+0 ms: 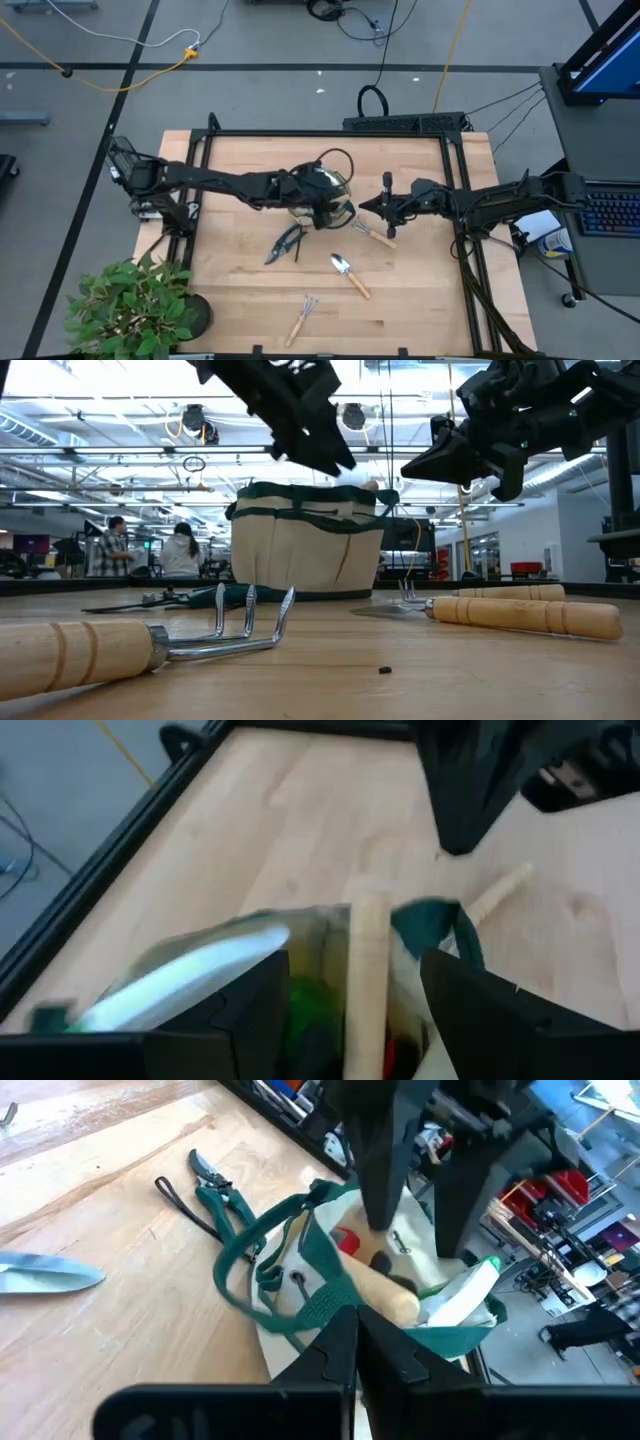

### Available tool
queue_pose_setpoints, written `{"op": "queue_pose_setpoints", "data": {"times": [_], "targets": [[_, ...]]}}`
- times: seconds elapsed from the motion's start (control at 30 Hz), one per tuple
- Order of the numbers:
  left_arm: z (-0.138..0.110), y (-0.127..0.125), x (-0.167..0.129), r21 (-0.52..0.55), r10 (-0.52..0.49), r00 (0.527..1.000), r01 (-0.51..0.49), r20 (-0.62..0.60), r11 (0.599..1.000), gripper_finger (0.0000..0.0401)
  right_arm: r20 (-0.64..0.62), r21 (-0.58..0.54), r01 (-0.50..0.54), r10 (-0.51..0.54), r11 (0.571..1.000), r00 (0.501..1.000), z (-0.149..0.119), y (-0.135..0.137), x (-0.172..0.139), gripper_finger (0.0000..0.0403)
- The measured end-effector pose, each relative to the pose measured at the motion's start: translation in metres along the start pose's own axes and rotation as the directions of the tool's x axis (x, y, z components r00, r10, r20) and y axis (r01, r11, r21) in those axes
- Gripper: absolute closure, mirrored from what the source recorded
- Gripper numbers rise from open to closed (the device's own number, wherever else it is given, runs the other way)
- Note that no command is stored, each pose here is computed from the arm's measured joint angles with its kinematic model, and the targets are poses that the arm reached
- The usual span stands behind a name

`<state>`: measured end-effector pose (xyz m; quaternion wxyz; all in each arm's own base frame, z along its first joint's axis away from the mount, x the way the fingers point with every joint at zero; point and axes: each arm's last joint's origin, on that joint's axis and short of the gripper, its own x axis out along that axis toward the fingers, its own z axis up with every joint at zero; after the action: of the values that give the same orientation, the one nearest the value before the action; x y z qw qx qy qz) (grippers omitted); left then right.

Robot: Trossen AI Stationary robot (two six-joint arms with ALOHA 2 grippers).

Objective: Pick & Place Garden tools in Gardening bag
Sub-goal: Put the left trowel into the gardening bag, then put the trowel into the gardening bag

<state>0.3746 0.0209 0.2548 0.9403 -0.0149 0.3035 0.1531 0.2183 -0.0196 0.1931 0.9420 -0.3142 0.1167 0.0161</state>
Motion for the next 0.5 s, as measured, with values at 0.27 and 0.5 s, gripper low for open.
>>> {"op": "queue_pose_setpoints", "data": {"times": [0.27, 0.5], "targets": [[0.009, 0.013, -0.043, 0.097, 0.076, 0.997, -0.074, -0.017, 0.993, 0.0208, 0.009, 0.035, 0.004, -0.004, 0.999, 1.0, 0.001, -0.001, 0.0, 0.0403], [0.012, 0.022, -0.089, 0.125, 0.006, 0.999, 0.001, -0.054, 0.992, 0.0257, 0.036, 0.149, 0.01, -0.016, 0.989, 0.999, 0.003, -0.002, 0.0, 0.0401]]}}
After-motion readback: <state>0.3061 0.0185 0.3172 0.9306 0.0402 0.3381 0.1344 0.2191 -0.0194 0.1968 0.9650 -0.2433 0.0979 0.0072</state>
